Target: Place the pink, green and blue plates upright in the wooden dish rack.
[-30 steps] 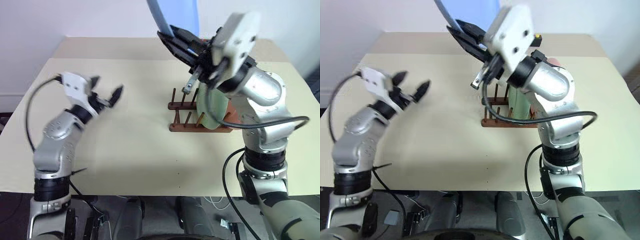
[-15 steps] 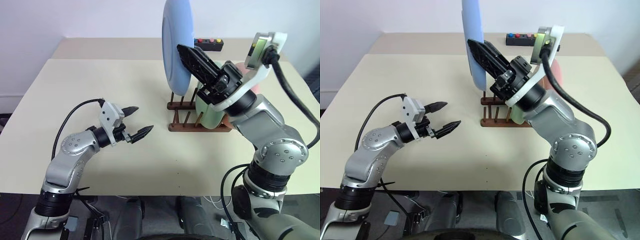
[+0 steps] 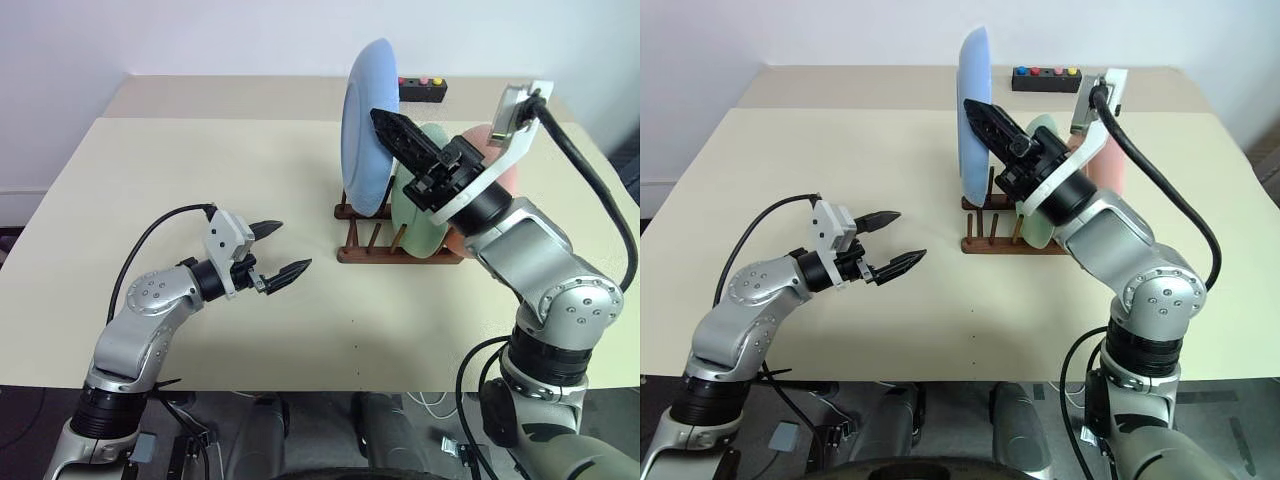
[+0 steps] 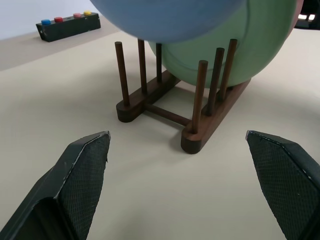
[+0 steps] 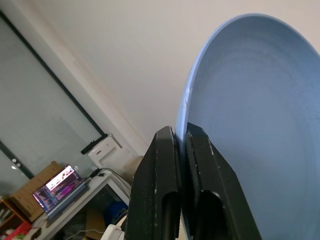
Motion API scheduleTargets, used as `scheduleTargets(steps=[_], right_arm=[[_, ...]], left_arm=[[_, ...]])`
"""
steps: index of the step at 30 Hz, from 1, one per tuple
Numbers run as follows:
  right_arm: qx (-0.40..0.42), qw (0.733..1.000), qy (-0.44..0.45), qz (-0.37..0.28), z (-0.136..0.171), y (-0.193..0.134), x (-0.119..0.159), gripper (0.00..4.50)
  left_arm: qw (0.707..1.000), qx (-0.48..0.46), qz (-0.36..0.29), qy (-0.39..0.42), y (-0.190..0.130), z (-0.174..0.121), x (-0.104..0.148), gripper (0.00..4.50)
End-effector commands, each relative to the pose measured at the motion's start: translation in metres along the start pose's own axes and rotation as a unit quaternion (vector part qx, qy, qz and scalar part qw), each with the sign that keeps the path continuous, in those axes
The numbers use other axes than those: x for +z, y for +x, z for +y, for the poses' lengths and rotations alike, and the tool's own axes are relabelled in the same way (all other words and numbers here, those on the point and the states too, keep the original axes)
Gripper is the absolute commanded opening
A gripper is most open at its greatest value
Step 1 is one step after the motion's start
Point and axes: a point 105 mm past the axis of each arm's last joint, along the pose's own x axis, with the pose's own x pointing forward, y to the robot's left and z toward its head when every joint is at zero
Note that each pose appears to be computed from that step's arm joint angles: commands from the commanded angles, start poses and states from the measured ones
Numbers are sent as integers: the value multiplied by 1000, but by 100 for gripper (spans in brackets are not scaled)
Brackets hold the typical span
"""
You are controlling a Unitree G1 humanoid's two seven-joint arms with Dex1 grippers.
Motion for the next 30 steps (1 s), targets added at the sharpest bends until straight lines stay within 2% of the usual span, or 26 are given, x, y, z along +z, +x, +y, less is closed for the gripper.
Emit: scheduleTargets(steps=[1, 15, 30], right_arm=[[1, 1000, 5, -7, 2, -1, 4, 0], [-43, 998, 34, -1, -10, 0, 2, 0], [-98, 992, 69, 35, -31, -8, -9, 0]], left_arm=[[1000, -9, -20, 17, 1, -5, 12, 446], [1000, -11, -23, 13, 1, -5, 13, 446], [999, -17, -24, 14, 2, -6, 13, 446]])
